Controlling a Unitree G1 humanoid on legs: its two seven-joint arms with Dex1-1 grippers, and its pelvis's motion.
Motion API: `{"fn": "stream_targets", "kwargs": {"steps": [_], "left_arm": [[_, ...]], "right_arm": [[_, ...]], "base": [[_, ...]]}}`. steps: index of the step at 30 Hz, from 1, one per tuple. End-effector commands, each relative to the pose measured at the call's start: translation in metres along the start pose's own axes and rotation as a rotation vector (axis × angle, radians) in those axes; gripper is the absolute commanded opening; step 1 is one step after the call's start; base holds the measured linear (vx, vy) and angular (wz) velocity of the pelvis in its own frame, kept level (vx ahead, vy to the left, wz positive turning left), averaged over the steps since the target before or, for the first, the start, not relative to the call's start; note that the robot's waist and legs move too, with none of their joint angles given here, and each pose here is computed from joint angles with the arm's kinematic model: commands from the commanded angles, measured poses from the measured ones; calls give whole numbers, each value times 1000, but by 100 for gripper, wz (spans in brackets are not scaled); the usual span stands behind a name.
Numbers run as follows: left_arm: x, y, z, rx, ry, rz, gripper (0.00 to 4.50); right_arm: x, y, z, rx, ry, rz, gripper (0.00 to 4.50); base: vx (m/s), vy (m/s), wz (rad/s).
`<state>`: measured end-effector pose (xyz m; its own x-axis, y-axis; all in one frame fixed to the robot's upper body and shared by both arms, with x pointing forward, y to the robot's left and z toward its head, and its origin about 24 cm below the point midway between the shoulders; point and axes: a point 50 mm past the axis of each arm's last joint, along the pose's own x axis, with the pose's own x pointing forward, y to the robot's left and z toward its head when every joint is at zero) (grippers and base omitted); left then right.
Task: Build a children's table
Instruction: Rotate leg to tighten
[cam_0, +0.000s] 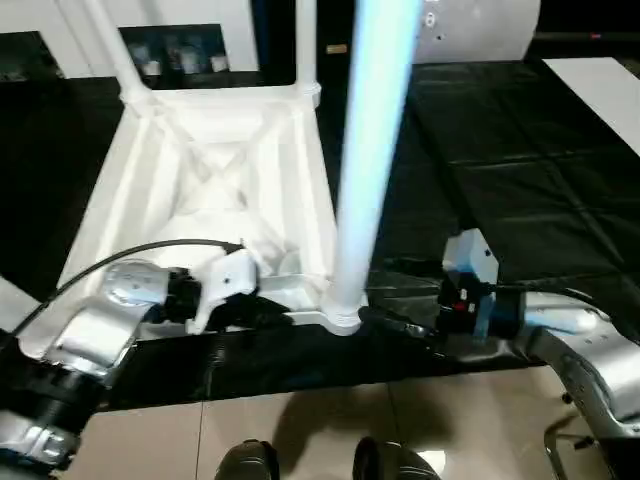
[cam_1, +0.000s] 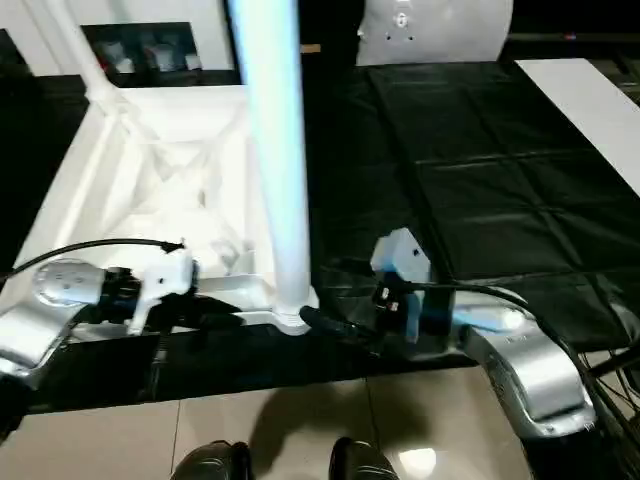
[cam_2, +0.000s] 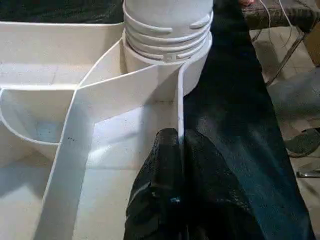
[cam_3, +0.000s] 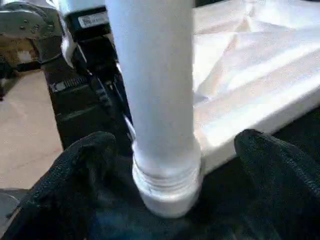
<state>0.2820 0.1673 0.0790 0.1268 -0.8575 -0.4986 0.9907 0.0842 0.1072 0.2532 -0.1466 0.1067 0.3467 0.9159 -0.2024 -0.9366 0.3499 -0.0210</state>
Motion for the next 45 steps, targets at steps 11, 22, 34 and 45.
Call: {"fn": "stream_targets", "kwargs": {"steps": [11,22,34,45], "left_arm": [[26,-9,19,129,-46,-240,0],[23,-3,16,160,24,-267,0],[25,14,16,-5,-28,-7,0],[60,37,50,-189,-155,368,0]], "right_arm": [[10,-9,-5,-14,16,261,375],[10,-14,-6,-14,64,417,265],[18,-9,-8,100,-17,335,206],[58,-13,-18,182,-13,-170,203]], "base": [[0,0,0],[0,0,0],[0,0,0],[0,0,0]]}}
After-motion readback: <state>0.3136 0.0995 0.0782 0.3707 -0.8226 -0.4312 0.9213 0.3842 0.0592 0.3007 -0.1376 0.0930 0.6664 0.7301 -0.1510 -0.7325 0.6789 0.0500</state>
